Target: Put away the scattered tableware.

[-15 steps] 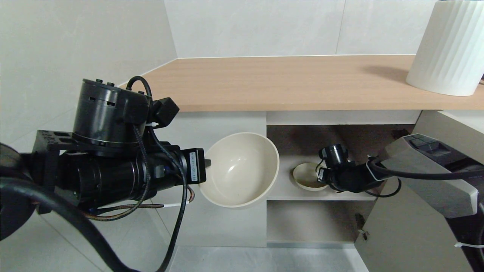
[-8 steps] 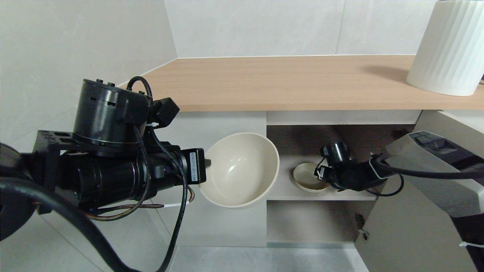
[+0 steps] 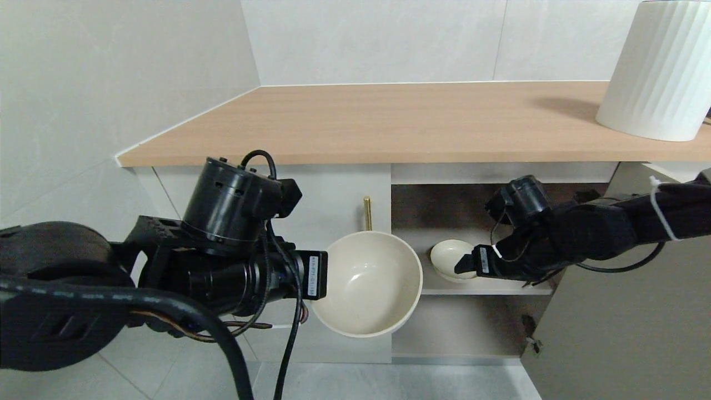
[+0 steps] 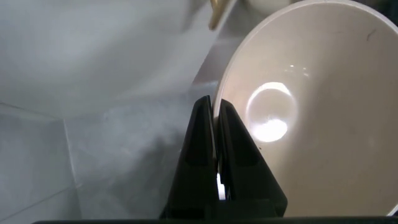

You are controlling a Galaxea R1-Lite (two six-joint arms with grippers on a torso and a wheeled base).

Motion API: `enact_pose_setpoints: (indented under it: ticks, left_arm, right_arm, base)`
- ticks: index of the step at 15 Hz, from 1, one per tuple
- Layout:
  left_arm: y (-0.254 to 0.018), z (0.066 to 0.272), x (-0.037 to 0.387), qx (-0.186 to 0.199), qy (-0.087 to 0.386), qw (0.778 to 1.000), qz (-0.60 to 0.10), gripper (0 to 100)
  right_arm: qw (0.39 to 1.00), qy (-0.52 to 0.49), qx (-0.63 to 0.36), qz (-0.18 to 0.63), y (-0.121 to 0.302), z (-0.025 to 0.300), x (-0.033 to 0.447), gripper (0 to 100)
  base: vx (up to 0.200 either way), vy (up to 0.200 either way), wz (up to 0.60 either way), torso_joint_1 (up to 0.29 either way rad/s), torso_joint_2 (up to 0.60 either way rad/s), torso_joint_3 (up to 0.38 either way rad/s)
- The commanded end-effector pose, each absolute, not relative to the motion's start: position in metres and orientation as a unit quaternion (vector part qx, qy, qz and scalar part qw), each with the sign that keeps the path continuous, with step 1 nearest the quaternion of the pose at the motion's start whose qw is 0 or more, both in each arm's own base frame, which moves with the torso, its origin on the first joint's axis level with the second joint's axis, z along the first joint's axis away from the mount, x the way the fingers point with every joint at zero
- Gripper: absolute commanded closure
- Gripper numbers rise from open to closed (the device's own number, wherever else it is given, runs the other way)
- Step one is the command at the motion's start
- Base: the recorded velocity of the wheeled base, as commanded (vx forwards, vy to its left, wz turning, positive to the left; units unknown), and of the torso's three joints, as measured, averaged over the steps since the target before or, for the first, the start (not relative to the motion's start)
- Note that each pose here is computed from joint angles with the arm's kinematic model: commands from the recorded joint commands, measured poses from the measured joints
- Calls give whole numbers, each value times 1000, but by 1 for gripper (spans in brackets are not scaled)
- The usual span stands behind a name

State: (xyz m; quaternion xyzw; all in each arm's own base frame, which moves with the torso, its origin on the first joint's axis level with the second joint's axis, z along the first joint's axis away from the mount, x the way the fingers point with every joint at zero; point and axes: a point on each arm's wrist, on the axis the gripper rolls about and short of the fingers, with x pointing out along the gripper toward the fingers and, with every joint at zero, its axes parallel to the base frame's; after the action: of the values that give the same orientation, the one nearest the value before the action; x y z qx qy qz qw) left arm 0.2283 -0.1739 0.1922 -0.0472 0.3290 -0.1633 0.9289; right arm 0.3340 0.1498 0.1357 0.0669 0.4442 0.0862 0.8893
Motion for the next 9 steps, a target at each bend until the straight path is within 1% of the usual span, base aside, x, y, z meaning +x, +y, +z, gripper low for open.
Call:
enact_pose_setpoints:
  ticks: [1, 3, 5, 6, 9]
  left_arm:
    - [-194, 146, 235, 39, 377, 917, -126, 100]
    - [-207, 125, 236, 70, 393, 910, -113, 100]
    - [-213, 115, 236, 80, 402, 905, -113, 100]
    - [-218, 108, 237, 87, 408, 902, -114, 100]
    - [-228, 107, 233, 77, 404, 903, -123, 100]
  right_arm:
    - [900, 408, 47, 146, 153, 204, 271, 0]
    - [898, 406, 38, 165, 156, 214, 254, 0]
    - [895, 408, 28, 179, 161, 216, 245, 0]
    - [889, 413, 16, 198, 170, 214, 235, 0]
    - [871, 442, -13, 213, 193, 192, 232, 0]
  base:
    - [0, 0, 0, 0, 0, 0]
    - [0, 0, 0, 0, 0, 0]
    - [0, 0, 0, 0, 0, 0]
    - [0, 0, 0, 0, 0, 0]
    - [0, 0, 0, 0, 0, 0]
